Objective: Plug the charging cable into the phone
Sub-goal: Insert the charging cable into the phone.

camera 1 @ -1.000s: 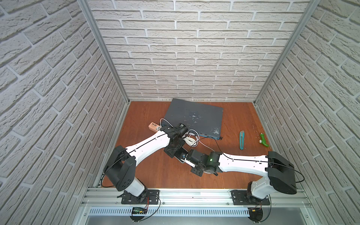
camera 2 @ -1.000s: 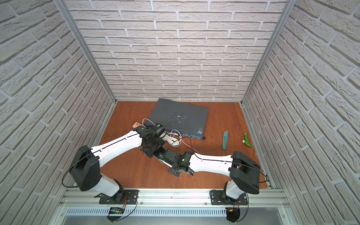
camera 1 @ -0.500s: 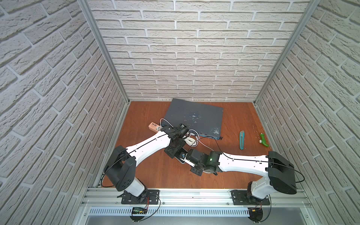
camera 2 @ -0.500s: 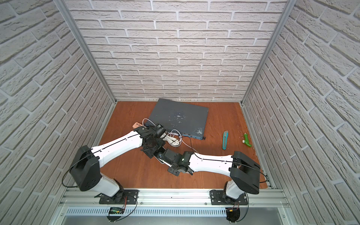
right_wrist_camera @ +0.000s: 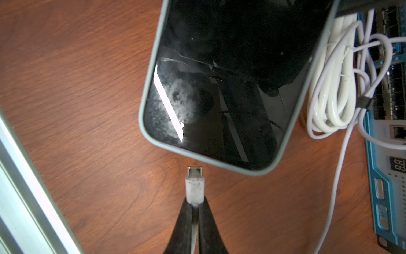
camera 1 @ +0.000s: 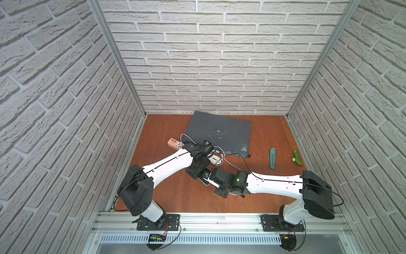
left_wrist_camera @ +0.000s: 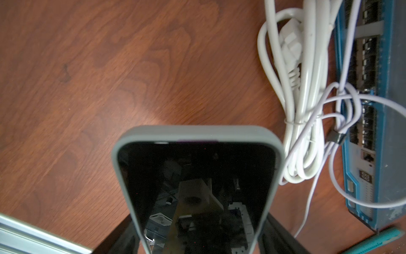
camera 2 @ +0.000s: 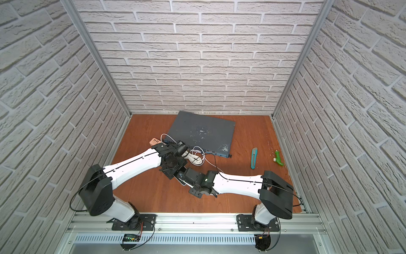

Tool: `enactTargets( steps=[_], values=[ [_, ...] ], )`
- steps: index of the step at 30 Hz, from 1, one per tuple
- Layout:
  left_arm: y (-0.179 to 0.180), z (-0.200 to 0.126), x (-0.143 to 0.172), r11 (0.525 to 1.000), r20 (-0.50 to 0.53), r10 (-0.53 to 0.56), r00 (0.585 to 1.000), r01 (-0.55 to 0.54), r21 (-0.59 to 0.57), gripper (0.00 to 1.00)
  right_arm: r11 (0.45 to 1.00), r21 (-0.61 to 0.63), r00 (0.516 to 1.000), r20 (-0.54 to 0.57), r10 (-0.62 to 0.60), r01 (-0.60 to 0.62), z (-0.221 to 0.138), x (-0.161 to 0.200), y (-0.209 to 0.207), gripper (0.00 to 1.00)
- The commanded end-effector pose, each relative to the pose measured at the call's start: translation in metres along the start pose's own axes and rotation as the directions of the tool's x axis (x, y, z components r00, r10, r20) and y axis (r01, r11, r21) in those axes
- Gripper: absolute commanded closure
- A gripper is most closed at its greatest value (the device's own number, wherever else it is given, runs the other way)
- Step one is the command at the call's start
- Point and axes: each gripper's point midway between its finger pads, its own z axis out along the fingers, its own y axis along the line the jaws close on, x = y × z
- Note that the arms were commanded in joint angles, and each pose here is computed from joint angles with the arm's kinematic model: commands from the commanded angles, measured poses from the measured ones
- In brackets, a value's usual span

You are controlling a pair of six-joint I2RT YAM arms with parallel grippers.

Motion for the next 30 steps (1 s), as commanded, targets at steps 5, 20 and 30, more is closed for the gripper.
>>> enactTargets(
  steps=[5,20,30],
  values=[
    [0.006,0.002,0.001,1.000,0.008,0.005,1.000,-0.005,-0.025,1.00,1.000,0.013,0.999,0.052,-0.006,0.005,-0.006,-0.015,-0.001,0.97],
    [0.009,0.004,0.006,1.000,0.004,0.012,1.000,-0.012,-0.022,1.00,1.000,0.028,0.999,0.052,0.011,-0.012,-0.003,-0.014,-0.006,0.97],
    [0.012,0.006,0.005,0.999,0.025,-0.021,0.999,0.022,-0.028,1.00,0.994,0.017,0.987,0.122,0.105,-0.108,-0.015,-0.032,-0.010,0.97]
  ],
)
